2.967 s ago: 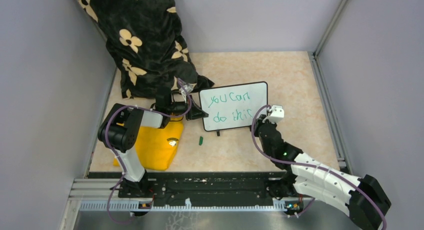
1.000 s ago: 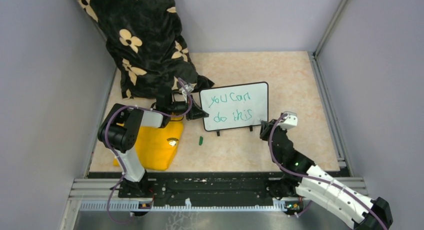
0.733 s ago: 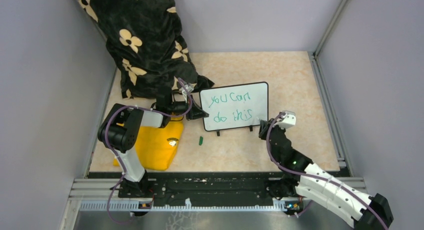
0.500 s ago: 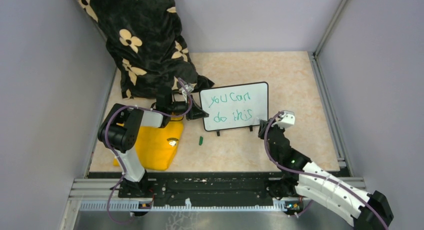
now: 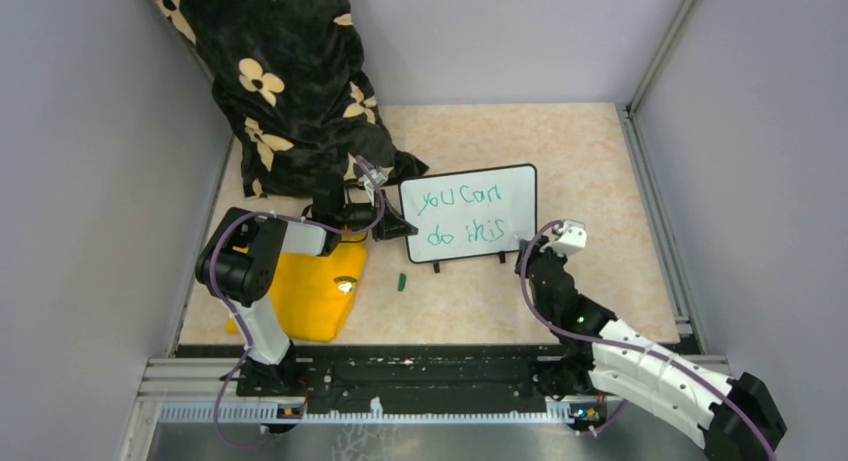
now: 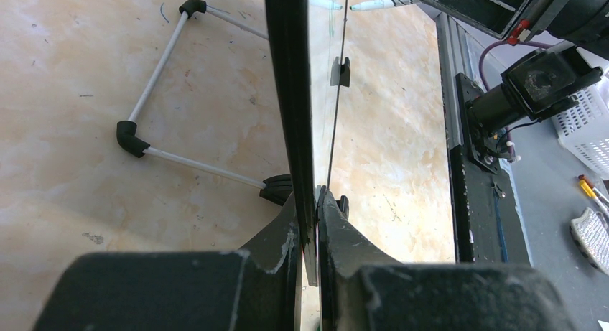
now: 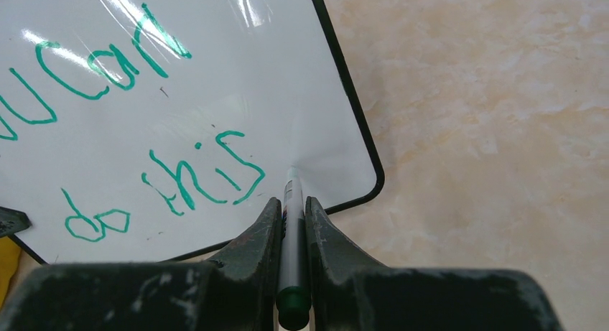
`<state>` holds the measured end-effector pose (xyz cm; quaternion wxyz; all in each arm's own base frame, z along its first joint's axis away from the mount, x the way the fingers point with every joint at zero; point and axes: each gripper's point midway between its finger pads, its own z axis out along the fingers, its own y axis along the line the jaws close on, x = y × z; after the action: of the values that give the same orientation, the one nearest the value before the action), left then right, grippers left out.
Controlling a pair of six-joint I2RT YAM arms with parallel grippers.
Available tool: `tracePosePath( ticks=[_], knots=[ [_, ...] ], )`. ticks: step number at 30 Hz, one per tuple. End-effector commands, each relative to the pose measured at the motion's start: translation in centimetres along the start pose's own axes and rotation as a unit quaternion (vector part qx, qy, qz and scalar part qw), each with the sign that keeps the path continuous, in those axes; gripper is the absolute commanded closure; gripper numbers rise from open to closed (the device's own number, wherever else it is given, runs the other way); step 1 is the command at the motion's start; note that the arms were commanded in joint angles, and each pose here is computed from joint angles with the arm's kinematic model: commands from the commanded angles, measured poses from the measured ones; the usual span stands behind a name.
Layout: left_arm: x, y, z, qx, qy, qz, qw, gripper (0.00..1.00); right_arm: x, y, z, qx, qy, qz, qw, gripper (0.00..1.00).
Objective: Write a sentence on the whiteboard
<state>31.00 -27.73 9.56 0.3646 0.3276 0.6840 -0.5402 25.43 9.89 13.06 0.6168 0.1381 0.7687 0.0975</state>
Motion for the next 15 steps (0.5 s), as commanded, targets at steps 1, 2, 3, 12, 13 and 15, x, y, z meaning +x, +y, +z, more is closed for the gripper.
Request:
tracePosePath(
  ticks=[1, 2, 3, 12, 13, 15],
  knots=[
    [2.82, 1.85, 0.21, -0.045, 0.029, -0.006, 0.999, 1.0, -1.5, 0.42, 0.42, 0.0, -0.026, 0.024, 0.999, 1.0],
    [2.86, 1.87, 0.21, -0.045, 0.03, -0.006, 0.999, 1.0, -1.44, 0.43, 0.46, 0.0, -0.025, 0.024, 0.999, 1.0],
    [2.83, 1.85, 0.18, -0.045, 0.029, -0.006, 0.999, 1.0, -1.42, 0.4, 0.51, 0.0, -0.025, 0.024, 0.999, 1.0],
    [2.84, 1.83, 0.19, -0.045, 0.03, -0.006, 0.999, 1.0, -1.2, 0.33, 0.78, 0.001, -0.022, 0.023, 0.999, 1.0],
    [2.82, 1.81, 0.18, -0.045, 0.03, -0.006, 0.999, 1.0, -1.1, 0.27, 0.79, 0.002, -0.021, 0.023, 1.0, 1.0],
    [2.9, 1.79, 0.21, -0.045, 0.031, -0.006, 0.999, 1.0, -1.05, 0.29, 0.83, 0.002, -0.019, 0.022, 1.0, 1.0]
  ],
)
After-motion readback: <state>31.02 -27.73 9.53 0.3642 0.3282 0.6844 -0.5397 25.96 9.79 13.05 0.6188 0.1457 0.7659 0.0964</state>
